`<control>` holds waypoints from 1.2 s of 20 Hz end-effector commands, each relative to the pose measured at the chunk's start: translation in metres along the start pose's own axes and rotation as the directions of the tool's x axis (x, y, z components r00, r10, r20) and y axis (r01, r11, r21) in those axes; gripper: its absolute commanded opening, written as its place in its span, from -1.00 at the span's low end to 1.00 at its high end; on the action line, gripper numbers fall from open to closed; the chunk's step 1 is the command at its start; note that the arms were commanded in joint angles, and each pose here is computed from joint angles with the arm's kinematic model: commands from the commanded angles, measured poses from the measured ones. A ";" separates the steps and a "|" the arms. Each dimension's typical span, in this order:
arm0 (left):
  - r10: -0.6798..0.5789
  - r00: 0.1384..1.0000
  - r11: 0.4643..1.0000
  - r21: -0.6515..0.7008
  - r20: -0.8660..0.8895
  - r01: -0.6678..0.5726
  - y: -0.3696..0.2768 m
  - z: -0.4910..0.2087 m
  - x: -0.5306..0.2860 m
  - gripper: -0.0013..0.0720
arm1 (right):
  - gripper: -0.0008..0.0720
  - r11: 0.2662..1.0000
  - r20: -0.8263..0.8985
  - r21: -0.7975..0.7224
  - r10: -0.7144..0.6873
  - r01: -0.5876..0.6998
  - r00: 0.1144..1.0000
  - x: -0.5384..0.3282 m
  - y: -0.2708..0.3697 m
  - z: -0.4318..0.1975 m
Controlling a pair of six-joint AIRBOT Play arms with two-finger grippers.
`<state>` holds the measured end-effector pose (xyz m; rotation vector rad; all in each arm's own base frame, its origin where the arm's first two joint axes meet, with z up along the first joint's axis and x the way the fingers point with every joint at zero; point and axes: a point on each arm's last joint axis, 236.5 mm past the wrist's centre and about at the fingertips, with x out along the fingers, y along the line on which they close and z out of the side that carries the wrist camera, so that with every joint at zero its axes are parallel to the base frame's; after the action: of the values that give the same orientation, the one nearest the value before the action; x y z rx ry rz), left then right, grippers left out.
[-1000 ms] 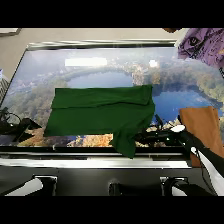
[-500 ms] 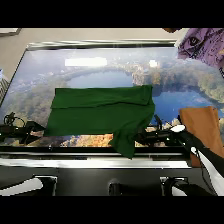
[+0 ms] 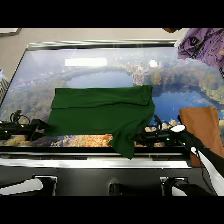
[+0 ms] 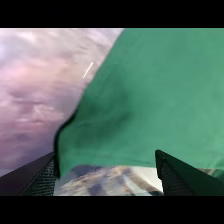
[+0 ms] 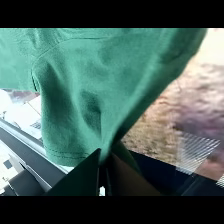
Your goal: Fold the clothes and pants, and hang the long-sleeved shirts on hangers.
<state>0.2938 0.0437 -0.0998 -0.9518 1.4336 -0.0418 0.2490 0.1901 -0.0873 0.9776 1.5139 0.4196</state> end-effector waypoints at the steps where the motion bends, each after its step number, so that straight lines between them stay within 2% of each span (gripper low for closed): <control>1: 0.018 0.999 1.000 0.014 -0.030 -0.017 0.002 -0.003 0.012 0.68 | -0.91 1.000 -0.004 -0.001 0.001 -0.001 1.000 0.000 0.001 -0.001; 3: 0.016 0.999 1.000 0.012 -0.030 -0.015 0.002 -0.003 0.011 -0.64 | -0.91 1.000 -0.007 -0.001 0.002 -0.002 1.000 0.000 0.001 -0.002; 4: 0.013 0.999 1.000 0.019 -0.034 -0.012 0.001 -0.003 0.009 -0.91 | -0.91 1.000 -0.006 -0.004 0.003 -0.003 1.000 0.000 0.001 -0.002; 9: 0.006 0.998 1.000 -0.001 -0.061 -0.006 -0.022 -0.003 -0.021 -0.92 | -0.91 0.995 0.054 -0.086 -0.046 0.050 0.997 -0.021 0.008 -0.003; 15: 0.197 0.974 0.980 -0.022 0.111 -0.196 -0.027 -0.031 -0.091 -0.92 | -0.91 0.970 0.066 -0.139 -0.190 0.197 0.980 -0.069 0.007 -0.050; 19: 0.203 0.960 0.978 0.009 0.190 -0.209 -0.038 -0.063 -0.100 -0.92 | -0.91 0.971 0.143 -0.165 -0.153 0.176 0.978 -0.096 0.029 -0.074; 21: 0.208 0.964 0.975 0.046 0.168 -0.218 -0.042 -0.070 -0.090 -0.92 | -0.91 0.972 0.201 -0.176 -0.121 0.157 0.972 -0.103 0.039 -0.070; 24: 0.197 0.953 0.970 0.096 0.228 -0.223 -0.054 -0.051 -0.083 -0.92 | -0.91 0.963 0.250 -0.211 -0.113 0.169 0.962 -0.107 0.046 -0.051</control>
<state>0.2494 0.0303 0.0053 -0.7222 1.3574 0.1306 0.1951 0.1534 0.0175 0.7165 1.3409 0.3706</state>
